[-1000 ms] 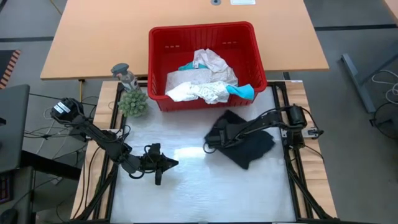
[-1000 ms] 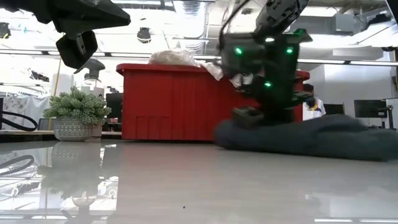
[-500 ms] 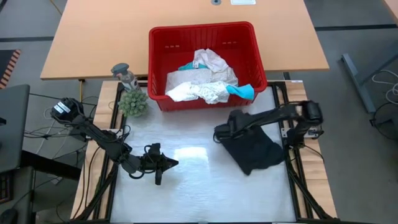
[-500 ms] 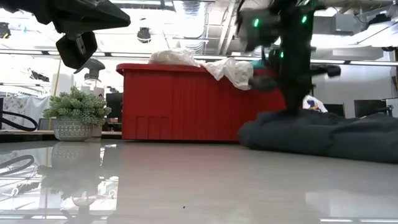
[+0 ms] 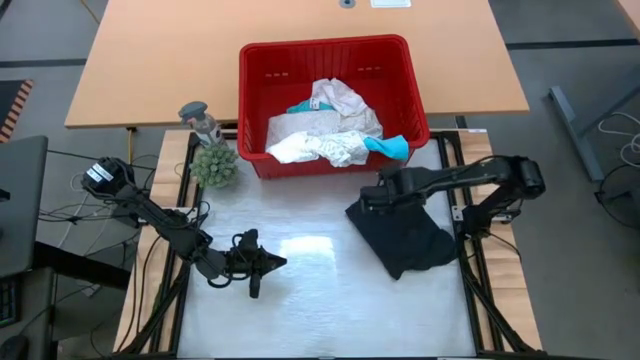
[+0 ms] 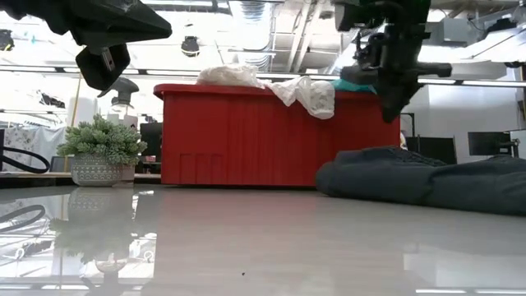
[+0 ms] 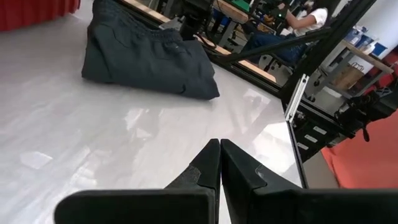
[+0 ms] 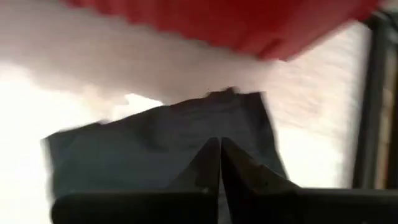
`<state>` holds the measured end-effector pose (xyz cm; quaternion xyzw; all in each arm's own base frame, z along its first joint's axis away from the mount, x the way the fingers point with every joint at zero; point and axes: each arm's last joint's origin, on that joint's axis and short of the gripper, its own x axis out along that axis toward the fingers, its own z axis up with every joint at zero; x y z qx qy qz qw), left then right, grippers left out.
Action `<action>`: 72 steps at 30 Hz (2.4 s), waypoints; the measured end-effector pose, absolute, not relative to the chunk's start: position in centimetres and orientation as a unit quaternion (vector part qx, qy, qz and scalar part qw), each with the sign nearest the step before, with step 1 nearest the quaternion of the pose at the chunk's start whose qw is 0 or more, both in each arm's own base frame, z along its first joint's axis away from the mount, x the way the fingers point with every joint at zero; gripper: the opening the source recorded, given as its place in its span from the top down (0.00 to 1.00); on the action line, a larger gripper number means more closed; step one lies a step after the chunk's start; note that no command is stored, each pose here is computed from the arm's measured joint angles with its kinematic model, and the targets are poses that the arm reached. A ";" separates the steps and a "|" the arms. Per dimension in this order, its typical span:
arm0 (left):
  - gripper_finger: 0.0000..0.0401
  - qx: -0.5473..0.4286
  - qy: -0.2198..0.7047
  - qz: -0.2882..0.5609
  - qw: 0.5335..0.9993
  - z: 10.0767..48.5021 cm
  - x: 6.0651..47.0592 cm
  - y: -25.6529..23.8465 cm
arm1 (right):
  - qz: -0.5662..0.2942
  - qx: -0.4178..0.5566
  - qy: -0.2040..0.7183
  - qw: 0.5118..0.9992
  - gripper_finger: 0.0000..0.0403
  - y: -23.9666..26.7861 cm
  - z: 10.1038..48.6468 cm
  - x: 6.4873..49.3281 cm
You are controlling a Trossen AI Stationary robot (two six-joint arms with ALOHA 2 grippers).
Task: Fold Laundry from Bin
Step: Move the black shorts to the bottom left of the table
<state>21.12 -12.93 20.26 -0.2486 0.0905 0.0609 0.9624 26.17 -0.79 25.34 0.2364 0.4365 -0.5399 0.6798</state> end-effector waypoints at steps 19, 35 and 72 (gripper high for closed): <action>1.00 -0.408 0.018 0.048 0.912 24.3 21.9 -6.6 | -0.229 0.214 0.308 0.898 0.92 10.5 26.5 21.3; 1.00 -0.440 -0.108 -0.003 0.891 29.3 18.9 -0.6 | -0.092 0.081 0.081 0.989 0.96 9.3 31.3 17.8; 1.00 -0.357 -0.200 0.064 0.910 31.6 15.5 0.7 | -0.224 0.340 0.105 0.907 0.96 1.9 20.7 10.9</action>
